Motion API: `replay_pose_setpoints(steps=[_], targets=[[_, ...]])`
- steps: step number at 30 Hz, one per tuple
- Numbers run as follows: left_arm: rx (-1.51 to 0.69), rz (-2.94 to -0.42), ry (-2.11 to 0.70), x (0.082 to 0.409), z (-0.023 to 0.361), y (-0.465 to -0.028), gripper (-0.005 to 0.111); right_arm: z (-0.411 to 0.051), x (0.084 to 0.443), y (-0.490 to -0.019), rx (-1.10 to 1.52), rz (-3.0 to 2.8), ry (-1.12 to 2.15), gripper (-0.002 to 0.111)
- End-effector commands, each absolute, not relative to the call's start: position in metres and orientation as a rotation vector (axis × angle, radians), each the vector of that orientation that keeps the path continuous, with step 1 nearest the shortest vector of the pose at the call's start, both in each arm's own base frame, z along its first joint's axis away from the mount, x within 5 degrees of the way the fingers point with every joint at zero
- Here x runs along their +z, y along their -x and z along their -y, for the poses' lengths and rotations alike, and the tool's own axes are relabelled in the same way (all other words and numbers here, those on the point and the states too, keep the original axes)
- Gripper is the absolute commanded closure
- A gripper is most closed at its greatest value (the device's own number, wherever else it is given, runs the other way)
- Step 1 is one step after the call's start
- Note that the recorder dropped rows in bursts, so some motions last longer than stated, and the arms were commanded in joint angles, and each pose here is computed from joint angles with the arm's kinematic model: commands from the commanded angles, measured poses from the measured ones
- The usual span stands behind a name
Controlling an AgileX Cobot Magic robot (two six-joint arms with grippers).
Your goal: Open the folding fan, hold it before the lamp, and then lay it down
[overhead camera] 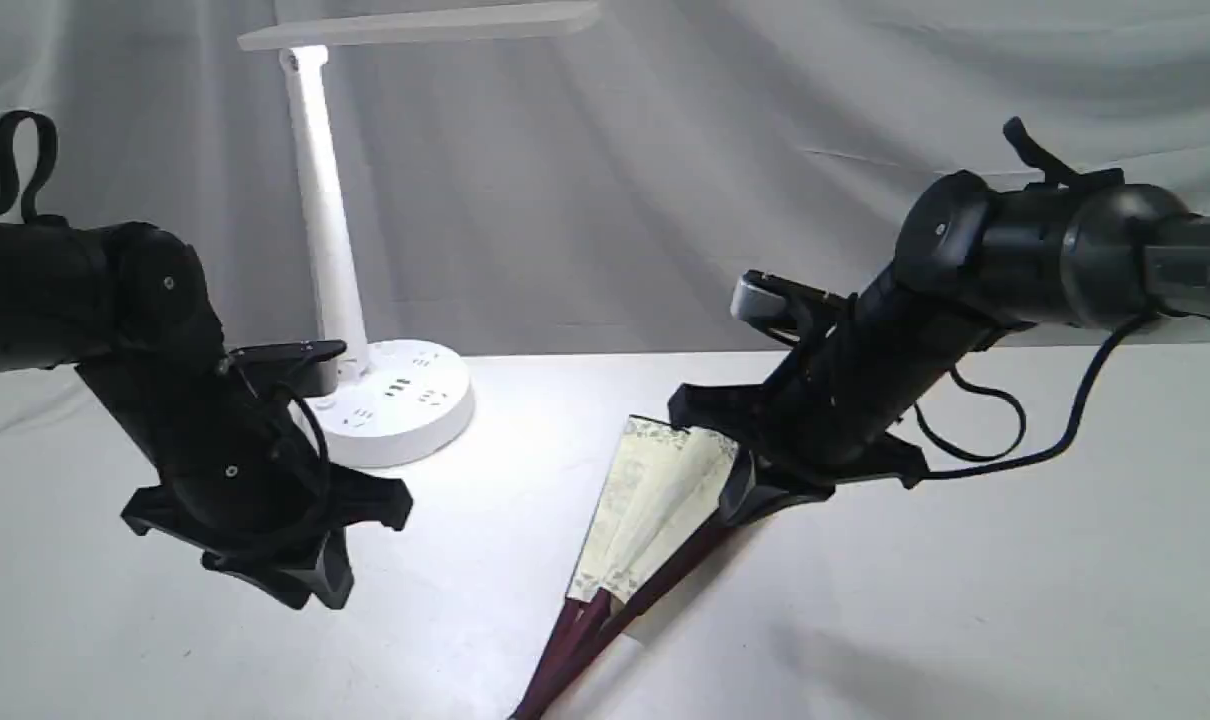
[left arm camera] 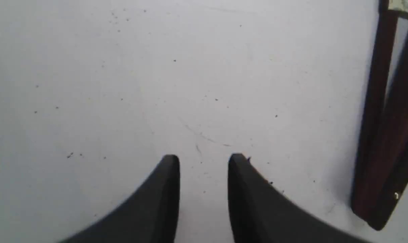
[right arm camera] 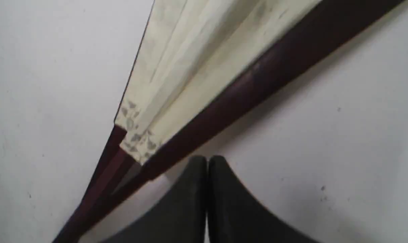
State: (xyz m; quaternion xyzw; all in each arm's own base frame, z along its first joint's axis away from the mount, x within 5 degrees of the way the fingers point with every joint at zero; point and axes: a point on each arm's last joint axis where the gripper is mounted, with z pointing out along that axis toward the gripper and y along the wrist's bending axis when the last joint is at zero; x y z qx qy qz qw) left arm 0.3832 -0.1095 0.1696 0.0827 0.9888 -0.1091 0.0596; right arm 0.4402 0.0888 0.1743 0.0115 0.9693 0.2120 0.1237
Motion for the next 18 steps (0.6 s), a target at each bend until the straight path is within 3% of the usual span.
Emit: replay_pose_setpoints(steps=[1,9,18], targets=[[-0.308,-3.004,-0.238,0.177,0.106,-0.377,0.082,-0.092,0.171,-0.423,0.602,-2.823,-0.061,0.108],[-0.299,-3.049,-0.237,0.170,0.103,-0.364,0.082,-0.097,0.157,-0.390,0.797,-2.737,-0.201,0.105],[-0.291,-3.112,-0.227,0.157,0.100,-0.352,0.082,-0.102,0.134,-0.366,1.021,-2.623,-0.438,0.066]])
